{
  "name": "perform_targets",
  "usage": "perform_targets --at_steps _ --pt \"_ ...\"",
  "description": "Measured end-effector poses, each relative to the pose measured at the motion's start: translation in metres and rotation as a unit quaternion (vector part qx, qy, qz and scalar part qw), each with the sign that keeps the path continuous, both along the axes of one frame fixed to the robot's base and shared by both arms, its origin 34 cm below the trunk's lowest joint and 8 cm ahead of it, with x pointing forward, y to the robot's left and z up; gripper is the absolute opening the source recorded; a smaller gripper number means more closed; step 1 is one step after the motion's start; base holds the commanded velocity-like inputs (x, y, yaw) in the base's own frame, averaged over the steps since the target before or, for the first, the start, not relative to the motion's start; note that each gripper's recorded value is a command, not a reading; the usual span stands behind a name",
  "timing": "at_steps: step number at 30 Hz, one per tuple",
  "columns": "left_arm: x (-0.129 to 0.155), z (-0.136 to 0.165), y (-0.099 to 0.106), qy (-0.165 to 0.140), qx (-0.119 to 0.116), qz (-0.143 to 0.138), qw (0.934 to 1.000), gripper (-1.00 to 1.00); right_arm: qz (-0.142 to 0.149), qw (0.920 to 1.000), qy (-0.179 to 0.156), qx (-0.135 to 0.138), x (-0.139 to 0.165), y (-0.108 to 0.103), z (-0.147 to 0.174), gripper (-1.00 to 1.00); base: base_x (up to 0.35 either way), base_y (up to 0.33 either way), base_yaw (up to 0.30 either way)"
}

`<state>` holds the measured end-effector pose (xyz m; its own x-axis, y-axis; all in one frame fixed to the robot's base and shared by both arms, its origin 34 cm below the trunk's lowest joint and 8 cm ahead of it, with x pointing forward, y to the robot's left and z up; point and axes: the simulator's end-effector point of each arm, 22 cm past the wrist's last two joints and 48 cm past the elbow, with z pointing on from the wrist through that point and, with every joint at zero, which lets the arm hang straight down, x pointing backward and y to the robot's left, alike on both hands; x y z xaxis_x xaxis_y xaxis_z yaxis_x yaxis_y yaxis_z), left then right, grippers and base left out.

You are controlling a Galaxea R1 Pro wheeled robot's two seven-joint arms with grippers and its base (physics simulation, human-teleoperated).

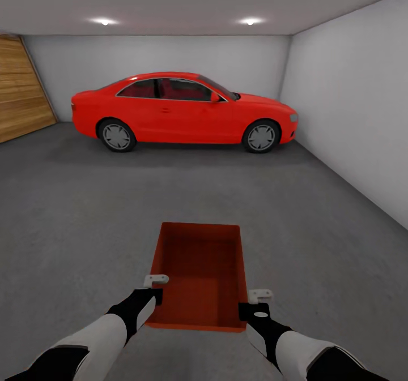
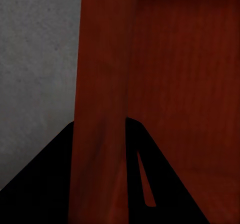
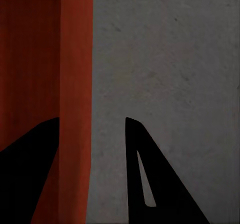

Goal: Move the two storage containers from the living room to the garage. In the garage, place one container on the floor and stack the other container on top of it (either order is fine).

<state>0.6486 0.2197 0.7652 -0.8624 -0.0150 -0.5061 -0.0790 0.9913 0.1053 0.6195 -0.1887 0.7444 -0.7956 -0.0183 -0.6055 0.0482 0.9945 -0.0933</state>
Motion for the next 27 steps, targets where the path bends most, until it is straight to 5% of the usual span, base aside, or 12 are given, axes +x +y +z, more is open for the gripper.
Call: perform_targets --at_steps 27 --pt "-0.0002 -0.0002 0.0005 0.001 0.0 0.001 1.0 -1.0 0.0 1.0 0.001 0.0 0.0002 0.0005 0.0002 -1.0 0.322 0.0 0.0"
